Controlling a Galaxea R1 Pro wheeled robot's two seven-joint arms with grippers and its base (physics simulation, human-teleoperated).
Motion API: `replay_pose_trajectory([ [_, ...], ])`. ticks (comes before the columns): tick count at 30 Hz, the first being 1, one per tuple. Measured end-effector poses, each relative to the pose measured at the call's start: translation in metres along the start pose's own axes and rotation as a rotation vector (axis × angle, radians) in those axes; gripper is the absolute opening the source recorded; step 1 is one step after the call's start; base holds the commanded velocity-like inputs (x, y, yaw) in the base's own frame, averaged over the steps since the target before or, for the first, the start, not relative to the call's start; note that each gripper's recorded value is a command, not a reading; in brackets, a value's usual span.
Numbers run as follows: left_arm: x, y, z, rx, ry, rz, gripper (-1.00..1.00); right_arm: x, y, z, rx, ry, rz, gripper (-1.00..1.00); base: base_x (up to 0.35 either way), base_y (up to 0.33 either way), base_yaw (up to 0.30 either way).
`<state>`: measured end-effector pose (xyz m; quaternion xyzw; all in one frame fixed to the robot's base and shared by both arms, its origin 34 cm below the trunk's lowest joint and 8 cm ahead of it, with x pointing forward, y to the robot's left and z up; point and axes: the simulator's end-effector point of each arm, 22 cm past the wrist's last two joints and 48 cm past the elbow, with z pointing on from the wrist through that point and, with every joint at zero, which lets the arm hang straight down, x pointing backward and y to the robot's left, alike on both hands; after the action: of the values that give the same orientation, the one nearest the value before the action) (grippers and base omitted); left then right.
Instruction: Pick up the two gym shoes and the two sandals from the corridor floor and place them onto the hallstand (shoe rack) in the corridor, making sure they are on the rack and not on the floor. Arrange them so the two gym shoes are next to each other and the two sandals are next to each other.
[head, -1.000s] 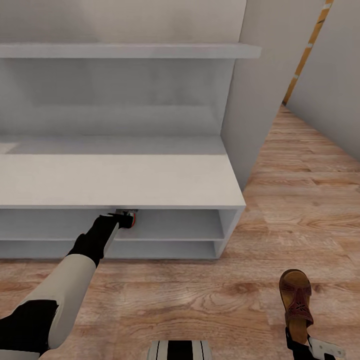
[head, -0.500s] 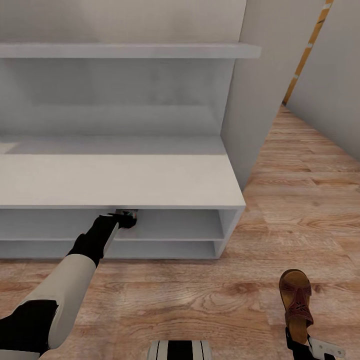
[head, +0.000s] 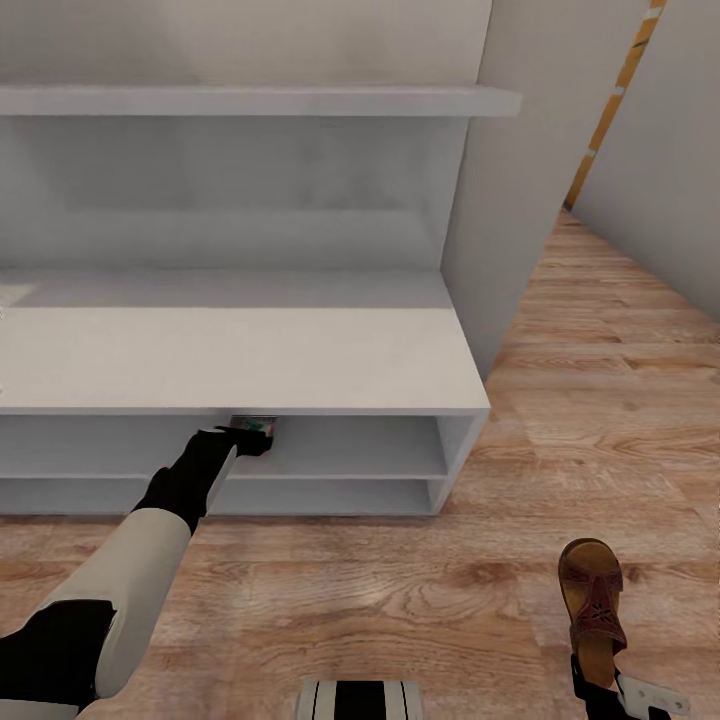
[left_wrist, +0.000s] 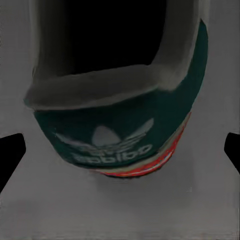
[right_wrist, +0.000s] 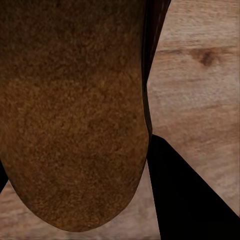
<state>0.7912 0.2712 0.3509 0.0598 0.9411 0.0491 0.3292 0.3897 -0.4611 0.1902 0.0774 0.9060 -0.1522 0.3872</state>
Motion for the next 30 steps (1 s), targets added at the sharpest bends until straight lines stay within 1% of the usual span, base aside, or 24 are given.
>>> replay_pose_trajectory([
  [15,-0.0002,-0.0006,0.0002,0.001,-0.001,-0.001,1.00,0.0001,0.0000,0.0001,0.000,0.000,0.000,-1.00,-0.314,0.005,0.000],
  [27,0.0016,0.0019,0.0005,0.001,0.000,-0.007,1.00,0.0003,0.0003,0.0000,-0.001,0.001,-0.001,-1.00,-0.334,0.105,0.000],
  [30,0.0003,0.0025,0.0010,0.003,-0.021,-0.010,1.00,0.0003,0.0003,0.0000,-0.001,0.001,-0.001,-1.00,-0.334,0.129,0.000],
])
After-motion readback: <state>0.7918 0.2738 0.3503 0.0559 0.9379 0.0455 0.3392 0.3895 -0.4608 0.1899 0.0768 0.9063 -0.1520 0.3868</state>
